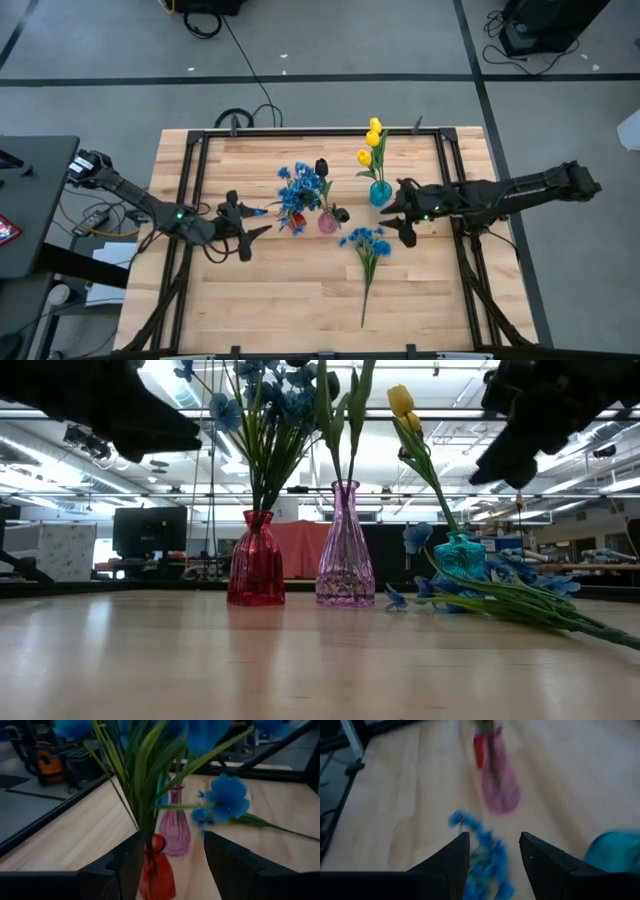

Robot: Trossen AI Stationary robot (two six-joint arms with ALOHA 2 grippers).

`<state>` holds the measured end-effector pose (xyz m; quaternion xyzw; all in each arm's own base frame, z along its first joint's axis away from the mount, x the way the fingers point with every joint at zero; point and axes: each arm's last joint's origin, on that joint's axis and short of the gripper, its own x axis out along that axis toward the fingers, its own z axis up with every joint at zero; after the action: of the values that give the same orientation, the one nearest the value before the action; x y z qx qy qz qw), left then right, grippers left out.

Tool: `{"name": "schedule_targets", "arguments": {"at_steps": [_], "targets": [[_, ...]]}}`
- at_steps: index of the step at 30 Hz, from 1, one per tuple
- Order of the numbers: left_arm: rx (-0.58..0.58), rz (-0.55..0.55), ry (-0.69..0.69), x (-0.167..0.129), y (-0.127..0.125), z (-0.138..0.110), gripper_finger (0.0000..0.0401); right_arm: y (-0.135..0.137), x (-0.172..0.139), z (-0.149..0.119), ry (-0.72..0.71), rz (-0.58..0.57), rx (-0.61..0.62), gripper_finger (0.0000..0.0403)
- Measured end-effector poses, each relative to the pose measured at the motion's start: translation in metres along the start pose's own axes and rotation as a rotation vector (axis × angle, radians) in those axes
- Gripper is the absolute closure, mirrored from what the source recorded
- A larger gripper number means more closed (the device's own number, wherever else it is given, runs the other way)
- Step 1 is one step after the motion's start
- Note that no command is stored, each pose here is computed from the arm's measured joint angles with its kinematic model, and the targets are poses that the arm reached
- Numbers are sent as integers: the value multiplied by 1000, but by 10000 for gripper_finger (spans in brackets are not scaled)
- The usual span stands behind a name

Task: Sort flowers into vase by color
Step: Put the blue flower into the red vase

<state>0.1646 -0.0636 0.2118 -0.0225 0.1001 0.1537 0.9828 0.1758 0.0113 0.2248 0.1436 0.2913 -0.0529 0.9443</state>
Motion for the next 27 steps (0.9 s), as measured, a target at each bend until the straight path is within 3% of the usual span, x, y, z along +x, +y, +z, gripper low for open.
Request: {"name": "schedule_targets", "arguments": {"at_steps": [5,14,19,27], "targets": [[-21,-16,5,0,0,-1,188,12,13,-8,193,-11,174,226],[58,-21,9,0,0,-2,188,65,45,-21,425,-78,499,238],[44,-27,10,0,-1,-2,188,91,63,-25,569,-221,590,239],[23,-132,87,-1,-3,-8,188,142,103,-27,590,-308,650,239]]}}
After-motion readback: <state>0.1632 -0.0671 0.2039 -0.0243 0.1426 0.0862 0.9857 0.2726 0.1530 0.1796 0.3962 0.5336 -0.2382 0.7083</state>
